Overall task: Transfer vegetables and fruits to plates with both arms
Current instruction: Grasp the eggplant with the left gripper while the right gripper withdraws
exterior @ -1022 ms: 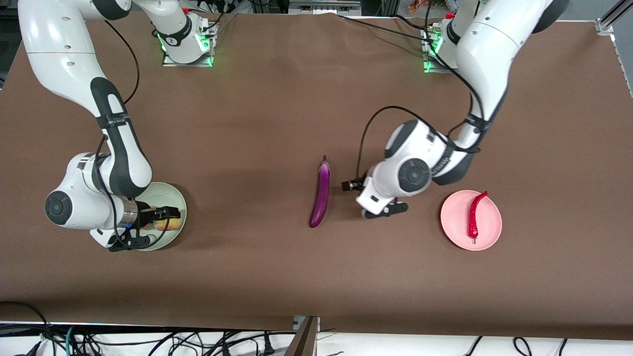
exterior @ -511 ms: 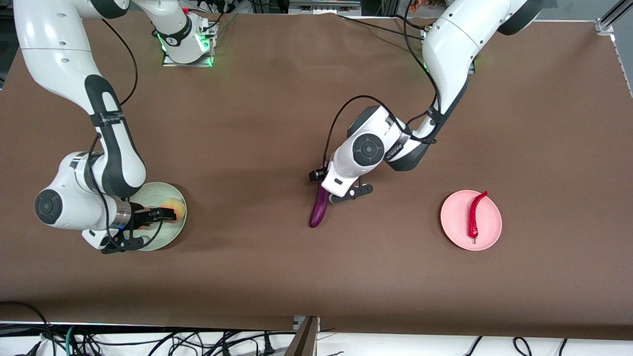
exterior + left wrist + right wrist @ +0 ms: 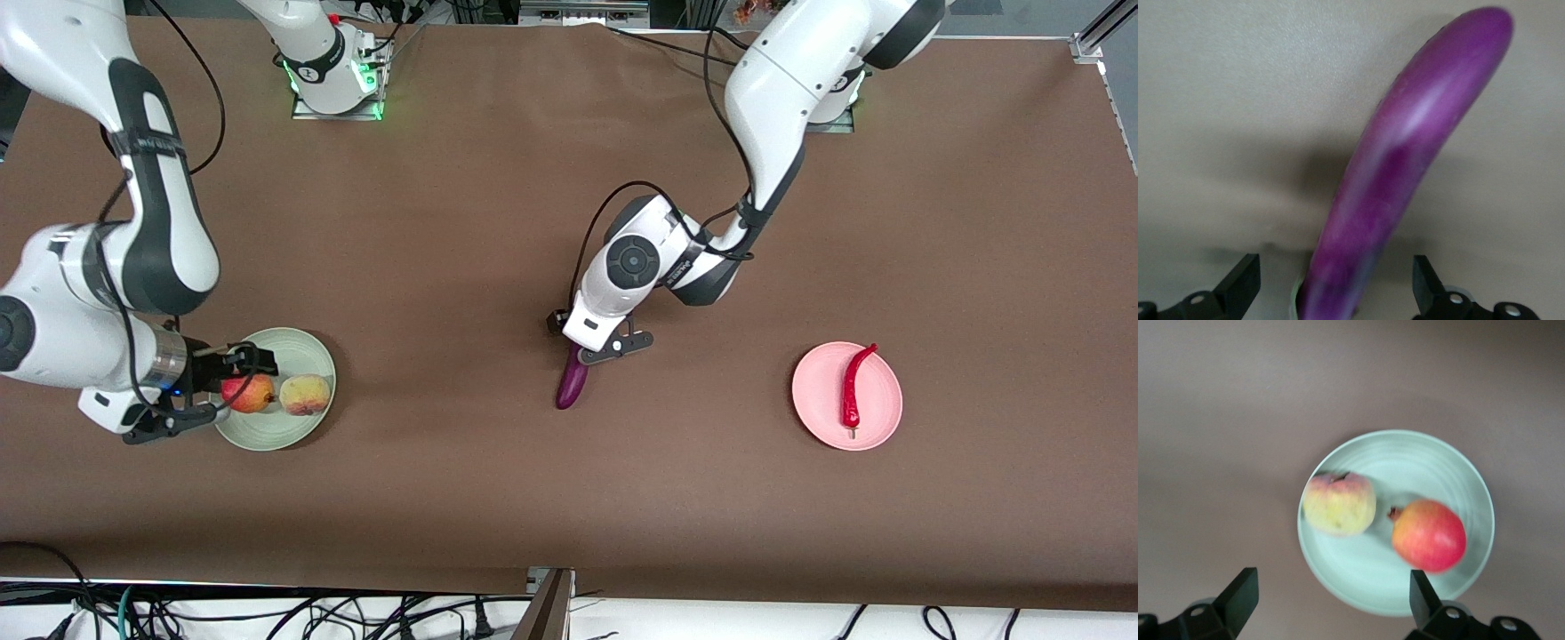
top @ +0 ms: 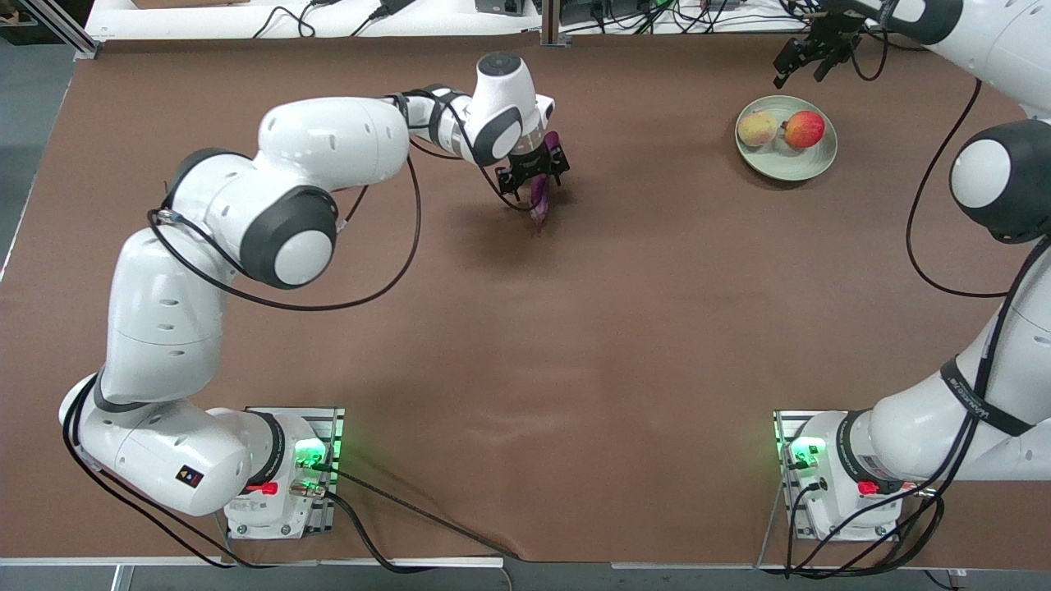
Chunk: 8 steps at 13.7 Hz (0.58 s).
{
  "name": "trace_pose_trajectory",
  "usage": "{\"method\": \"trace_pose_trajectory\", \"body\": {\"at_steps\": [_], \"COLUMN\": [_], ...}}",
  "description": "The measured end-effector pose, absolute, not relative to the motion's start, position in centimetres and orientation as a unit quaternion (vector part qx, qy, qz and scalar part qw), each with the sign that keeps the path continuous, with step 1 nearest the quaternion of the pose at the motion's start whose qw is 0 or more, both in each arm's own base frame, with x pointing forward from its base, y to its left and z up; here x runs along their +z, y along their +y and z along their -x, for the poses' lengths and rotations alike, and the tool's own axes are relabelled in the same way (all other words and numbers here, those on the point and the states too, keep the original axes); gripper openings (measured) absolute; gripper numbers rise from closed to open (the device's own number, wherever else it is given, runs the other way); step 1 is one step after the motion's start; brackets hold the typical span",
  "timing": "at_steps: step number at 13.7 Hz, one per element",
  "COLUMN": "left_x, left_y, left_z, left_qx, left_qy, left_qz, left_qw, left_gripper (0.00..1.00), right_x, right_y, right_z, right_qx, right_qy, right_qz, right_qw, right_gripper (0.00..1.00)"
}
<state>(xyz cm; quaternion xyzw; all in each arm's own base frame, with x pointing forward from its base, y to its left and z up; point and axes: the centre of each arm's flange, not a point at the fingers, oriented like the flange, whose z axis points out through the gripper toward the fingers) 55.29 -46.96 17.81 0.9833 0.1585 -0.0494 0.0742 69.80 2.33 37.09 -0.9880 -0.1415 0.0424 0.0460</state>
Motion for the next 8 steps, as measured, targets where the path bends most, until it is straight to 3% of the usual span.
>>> {"method": "trace_pose_trajectory", "body": {"at_steps": [2,7,8], "left_x": [17.1,18.5,18.7], "left_y": [-47.5,-45.7,-45.2], "left_z": [-55.0,-57.7,-58.3], "left_qx": [-0.036,-0.018,-0.016], "left_qy": [0.153,0.171,0.174], "left_qz": [-0.985,-0.982,-0.981], "left_qw": [0.070,0.078,0.080], "left_gripper": [0.95,0.40,0.38], "right_x": [39.7,46.2,47.2], "right_y": [2.2,1.6,1.4], "right_z": [-68.9,-67.0,-66.6], "right_qx": [0.058,0.105,0.107], "right_qy": [-0.146,-0.152,-0.153], "right_qz": [0.987,0.983,0.982], "right_qw": [0.042,0.021,0.013], "right_gripper": [1.00,1.00,1.00]}}
